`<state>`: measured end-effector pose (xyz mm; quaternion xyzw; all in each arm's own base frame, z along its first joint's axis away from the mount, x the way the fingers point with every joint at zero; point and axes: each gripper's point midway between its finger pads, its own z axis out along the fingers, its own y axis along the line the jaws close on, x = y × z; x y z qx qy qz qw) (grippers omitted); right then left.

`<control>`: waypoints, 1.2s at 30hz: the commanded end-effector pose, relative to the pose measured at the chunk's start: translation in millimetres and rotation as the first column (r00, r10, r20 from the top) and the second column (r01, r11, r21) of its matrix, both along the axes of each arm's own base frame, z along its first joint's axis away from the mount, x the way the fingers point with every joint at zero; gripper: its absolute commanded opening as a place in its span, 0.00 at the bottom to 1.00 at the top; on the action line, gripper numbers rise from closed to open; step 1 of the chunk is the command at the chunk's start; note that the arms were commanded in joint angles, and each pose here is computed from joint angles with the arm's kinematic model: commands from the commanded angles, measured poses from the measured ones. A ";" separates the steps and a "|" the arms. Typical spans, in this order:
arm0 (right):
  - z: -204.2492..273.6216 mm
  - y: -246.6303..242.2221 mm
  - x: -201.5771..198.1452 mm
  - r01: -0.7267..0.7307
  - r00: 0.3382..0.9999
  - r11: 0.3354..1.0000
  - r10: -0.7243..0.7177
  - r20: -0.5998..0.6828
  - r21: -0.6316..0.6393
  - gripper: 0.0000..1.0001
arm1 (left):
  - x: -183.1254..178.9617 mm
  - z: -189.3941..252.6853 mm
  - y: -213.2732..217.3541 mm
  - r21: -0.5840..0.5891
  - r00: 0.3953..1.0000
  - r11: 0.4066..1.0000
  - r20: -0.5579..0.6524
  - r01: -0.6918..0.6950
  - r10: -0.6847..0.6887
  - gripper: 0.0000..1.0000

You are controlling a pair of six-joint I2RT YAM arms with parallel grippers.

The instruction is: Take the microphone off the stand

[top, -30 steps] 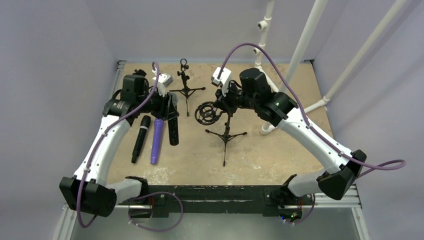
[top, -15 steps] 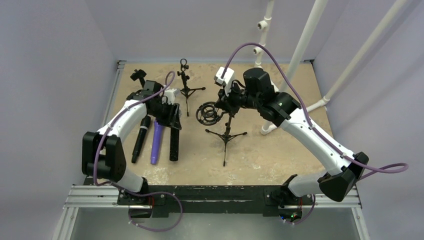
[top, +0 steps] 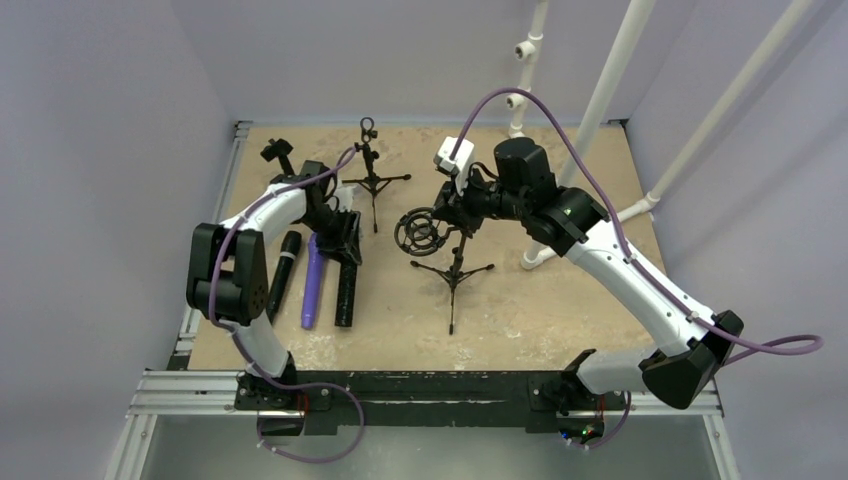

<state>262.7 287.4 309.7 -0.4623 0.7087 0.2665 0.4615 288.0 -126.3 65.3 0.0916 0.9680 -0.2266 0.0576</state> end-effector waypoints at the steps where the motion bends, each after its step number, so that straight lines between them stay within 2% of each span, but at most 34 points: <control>1: -31.7 -12.0 -24.1 -0.037 0.991 0.997 0.027 -0.130 -0.072 0.00 | 9.6 -4.3 12.3 0.057 1.000 0.998 -0.003 -0.017 0.017 0.23; 18: -25.6 -9.0 -27.6 -0.061 0.988 0.998 0.055 -0.144 -0.035 0.00 | 15.0 -16.5 14.9 0.088 0.997 0.996 -0.069 -0.025 0.031 0.49; 25: -25.1 -9.6 -25.7 -0.057 0.987 0.998 0.052 -0.150 -0.026 0.00 | 15.6 -16.5 14.9 0.090 0.997 0.995 -0.070 -0.035 0.042 0.52; 29: -24.2 -12.3 -25.3 -0.050 0.988 0.998 0.046 -0.147 -0.024 0.01 | 18.3 -5.7 15.3 0.085 0.999 0.996 -0.020 -0.036 0.038 0.53; 32: -22.1 -13.5 -25.4 -0.049 0.988 0.999 0.046 -0.145 -0.019 0.07 | 22.0 18.7 10.9 0.050 0.999 0.998 0.043 -0.026 0.023 0.54; 36: -15.6 -12.1 -28.9 -0.071 0.987 0.997 0.070 -0.148 -0.001 0.26 | 19.7 57.5 -0.4 -0.036 0.989 0.999 0.145 0.007 -0.002 0.57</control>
